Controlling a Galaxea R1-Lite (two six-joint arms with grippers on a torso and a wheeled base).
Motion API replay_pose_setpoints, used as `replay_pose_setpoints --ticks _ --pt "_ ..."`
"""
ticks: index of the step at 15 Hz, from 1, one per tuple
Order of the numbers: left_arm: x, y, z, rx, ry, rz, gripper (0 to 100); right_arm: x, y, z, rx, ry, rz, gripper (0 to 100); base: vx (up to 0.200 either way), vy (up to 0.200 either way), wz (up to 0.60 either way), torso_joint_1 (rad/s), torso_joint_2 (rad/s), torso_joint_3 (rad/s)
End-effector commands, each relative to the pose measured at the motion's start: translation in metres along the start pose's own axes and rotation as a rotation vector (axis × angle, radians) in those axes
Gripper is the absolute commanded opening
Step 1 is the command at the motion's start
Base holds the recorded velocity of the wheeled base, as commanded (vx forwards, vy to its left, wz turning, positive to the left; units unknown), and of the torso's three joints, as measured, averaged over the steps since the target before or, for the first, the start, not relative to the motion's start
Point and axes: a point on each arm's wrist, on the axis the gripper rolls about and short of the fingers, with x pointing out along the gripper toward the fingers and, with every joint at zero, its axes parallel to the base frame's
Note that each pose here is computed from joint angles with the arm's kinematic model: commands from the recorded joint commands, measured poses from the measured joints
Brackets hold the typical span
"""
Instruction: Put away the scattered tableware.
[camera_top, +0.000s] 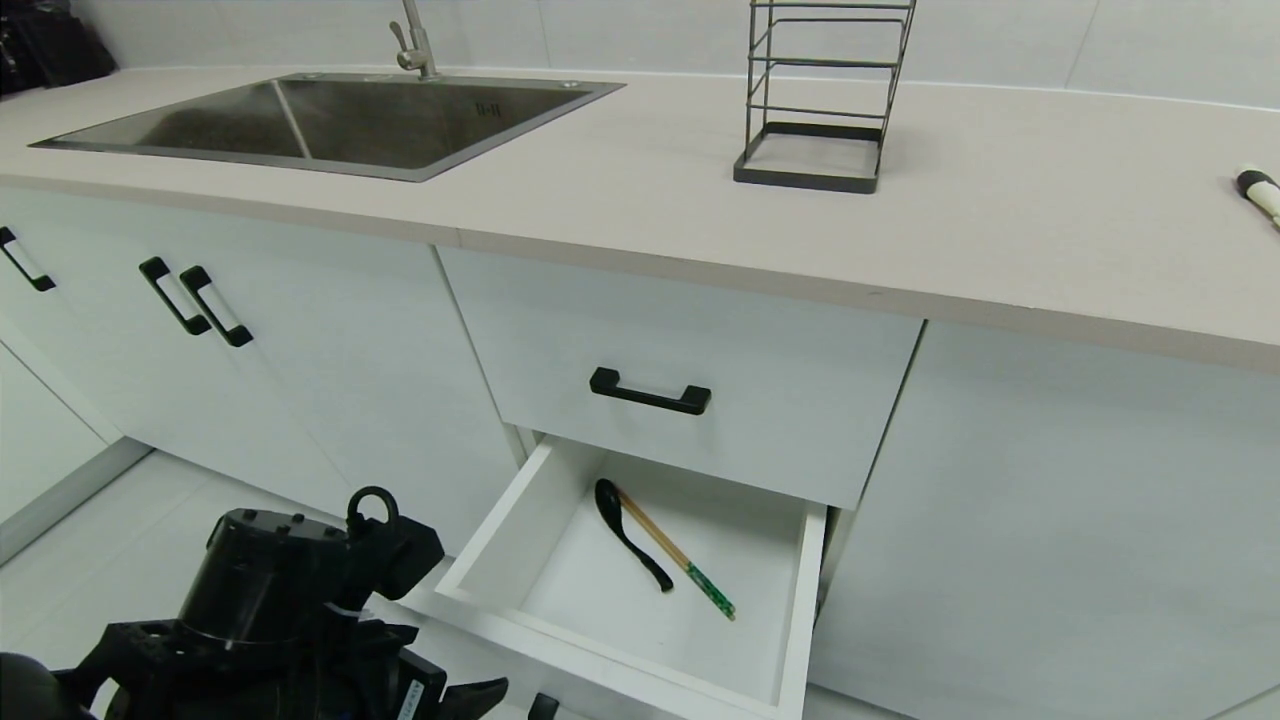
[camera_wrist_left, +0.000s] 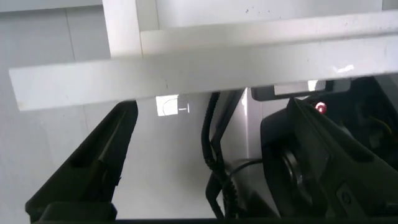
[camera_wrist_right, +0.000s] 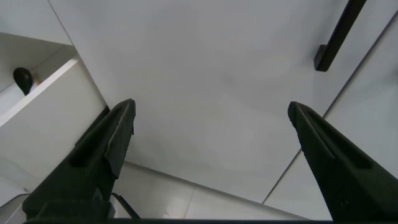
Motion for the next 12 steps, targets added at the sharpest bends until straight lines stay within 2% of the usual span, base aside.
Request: replay_pose_setpoints --ticks 1,2,8,12 --pt "0.005 0.0 0.001 0.001 0.001 -0.002 100 0.0 0.0 0.0 0.0 0.001 0.0 100 0.0 0.0 0.0 0.0 0.0 0.0" --pt "0.008 0.0 0.003 0.003 -0.019 -0.008 100 0.0 0.0 0.0 0.0 0.001 0.0 100 0.0 0.0 0.0 0.0 0.0 0.0" --pt "0.017 0.0 0.007 0.007 -0.031 -0.014 100 0.0 0.0 0.0 0.0 0.001 0.0 100 0.0 0.0 0.0 0.0 0.0 0.0" --pt "0.028 0.001 0.014 0.01 -0.091 -0.014 100 0.0 0.0 0.0 0.0 0.001 0.0 100 0.0 0.0 0.0 0.0 0.0 0.0"
